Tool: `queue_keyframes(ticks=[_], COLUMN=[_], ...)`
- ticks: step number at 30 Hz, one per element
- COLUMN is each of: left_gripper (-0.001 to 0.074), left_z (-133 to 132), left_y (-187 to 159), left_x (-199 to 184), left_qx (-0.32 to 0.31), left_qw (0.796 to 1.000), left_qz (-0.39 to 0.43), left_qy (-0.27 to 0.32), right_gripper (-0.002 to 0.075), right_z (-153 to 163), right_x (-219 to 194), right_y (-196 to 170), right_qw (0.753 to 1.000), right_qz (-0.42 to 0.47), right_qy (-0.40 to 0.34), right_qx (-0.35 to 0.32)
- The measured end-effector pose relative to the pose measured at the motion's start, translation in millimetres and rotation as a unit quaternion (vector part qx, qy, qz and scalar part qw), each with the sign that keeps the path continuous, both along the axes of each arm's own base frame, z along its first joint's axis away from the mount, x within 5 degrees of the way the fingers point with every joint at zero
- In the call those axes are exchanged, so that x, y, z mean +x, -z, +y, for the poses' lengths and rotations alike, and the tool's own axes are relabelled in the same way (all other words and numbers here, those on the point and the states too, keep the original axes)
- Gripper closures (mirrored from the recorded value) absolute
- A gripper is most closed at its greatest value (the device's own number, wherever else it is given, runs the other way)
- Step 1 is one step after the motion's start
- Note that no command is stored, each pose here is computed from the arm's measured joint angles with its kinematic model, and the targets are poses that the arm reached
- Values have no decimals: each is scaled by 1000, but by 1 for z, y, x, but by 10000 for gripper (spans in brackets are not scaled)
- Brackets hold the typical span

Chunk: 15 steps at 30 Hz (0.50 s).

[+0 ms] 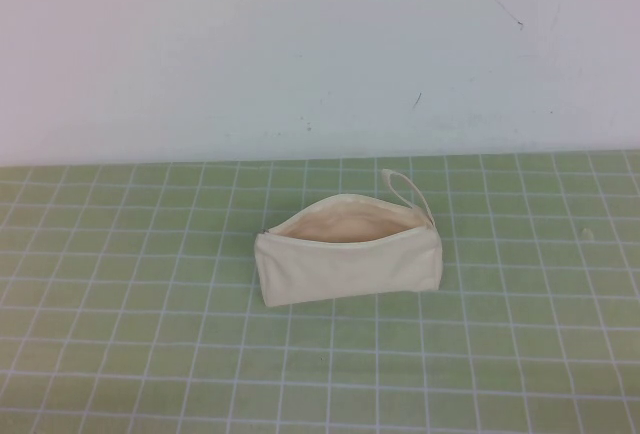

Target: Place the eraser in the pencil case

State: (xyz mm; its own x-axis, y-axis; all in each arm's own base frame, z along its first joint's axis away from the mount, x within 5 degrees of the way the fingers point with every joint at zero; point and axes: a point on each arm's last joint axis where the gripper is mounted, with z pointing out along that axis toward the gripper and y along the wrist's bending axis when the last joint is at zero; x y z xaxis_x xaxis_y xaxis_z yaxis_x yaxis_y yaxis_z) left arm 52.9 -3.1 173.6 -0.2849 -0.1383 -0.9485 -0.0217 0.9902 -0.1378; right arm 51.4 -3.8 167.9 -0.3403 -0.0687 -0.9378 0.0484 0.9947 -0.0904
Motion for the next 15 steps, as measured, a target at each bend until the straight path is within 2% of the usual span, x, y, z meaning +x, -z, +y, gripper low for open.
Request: queue_keyframes(ticks=[15], left_gripper=[738], left_z=[0], left_y=[0], left_x=[0], left_qx=[0], left_qw=[1000], left_qz=[0], left_qy=[0], right_gripper=[727], right_z=[0], right_x=[0], right_y=[0], right_qw=[1000], right_qz=[4], right_qy=[-1], right_qx=[1])
